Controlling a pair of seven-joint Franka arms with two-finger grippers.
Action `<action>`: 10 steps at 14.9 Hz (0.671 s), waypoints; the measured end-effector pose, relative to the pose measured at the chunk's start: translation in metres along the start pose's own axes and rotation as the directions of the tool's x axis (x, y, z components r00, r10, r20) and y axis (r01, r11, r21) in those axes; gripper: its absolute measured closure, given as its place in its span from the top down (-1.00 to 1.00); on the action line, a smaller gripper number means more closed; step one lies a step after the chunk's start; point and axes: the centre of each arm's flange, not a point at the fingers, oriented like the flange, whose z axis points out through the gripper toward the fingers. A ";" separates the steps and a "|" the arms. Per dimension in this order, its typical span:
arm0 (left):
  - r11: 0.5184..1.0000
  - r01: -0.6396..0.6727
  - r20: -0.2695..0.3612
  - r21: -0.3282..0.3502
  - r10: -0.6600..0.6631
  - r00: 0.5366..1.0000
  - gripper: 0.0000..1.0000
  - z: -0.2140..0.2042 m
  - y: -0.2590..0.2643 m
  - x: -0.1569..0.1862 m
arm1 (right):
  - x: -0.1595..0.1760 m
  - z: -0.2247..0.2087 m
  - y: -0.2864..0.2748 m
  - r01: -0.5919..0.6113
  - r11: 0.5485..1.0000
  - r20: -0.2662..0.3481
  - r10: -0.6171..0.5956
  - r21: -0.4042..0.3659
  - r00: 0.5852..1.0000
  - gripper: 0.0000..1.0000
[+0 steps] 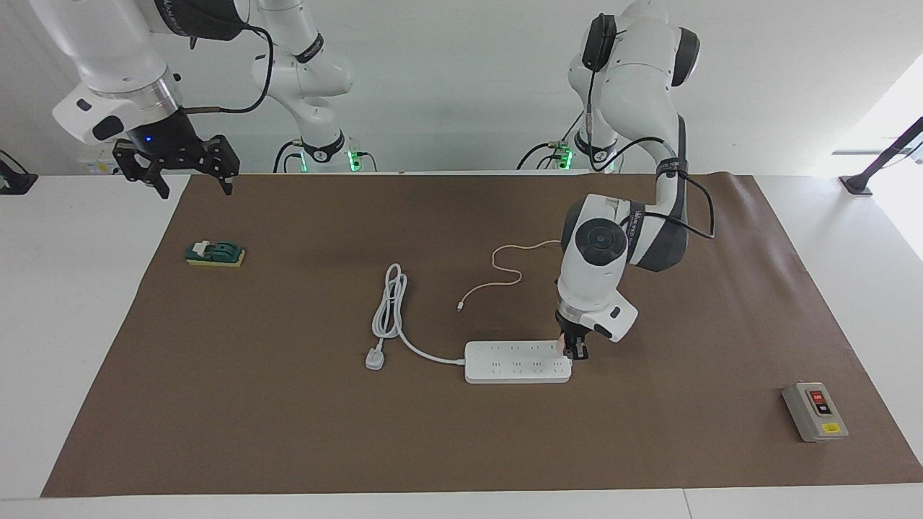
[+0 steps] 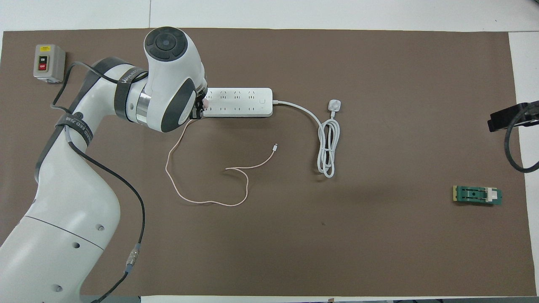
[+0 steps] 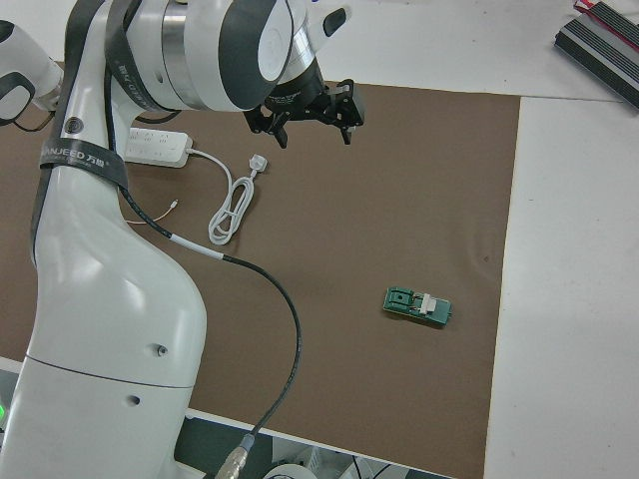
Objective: Plug charger into power strip
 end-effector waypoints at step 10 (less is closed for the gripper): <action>1.000 -0.017 0.000 -0.003 0.017 1.000 -0.32 -0.002 -0.005 -0.014 | 0.000 0.000 0.000 0.000 1.000 0.000 0.000 0.000 1.000 1.00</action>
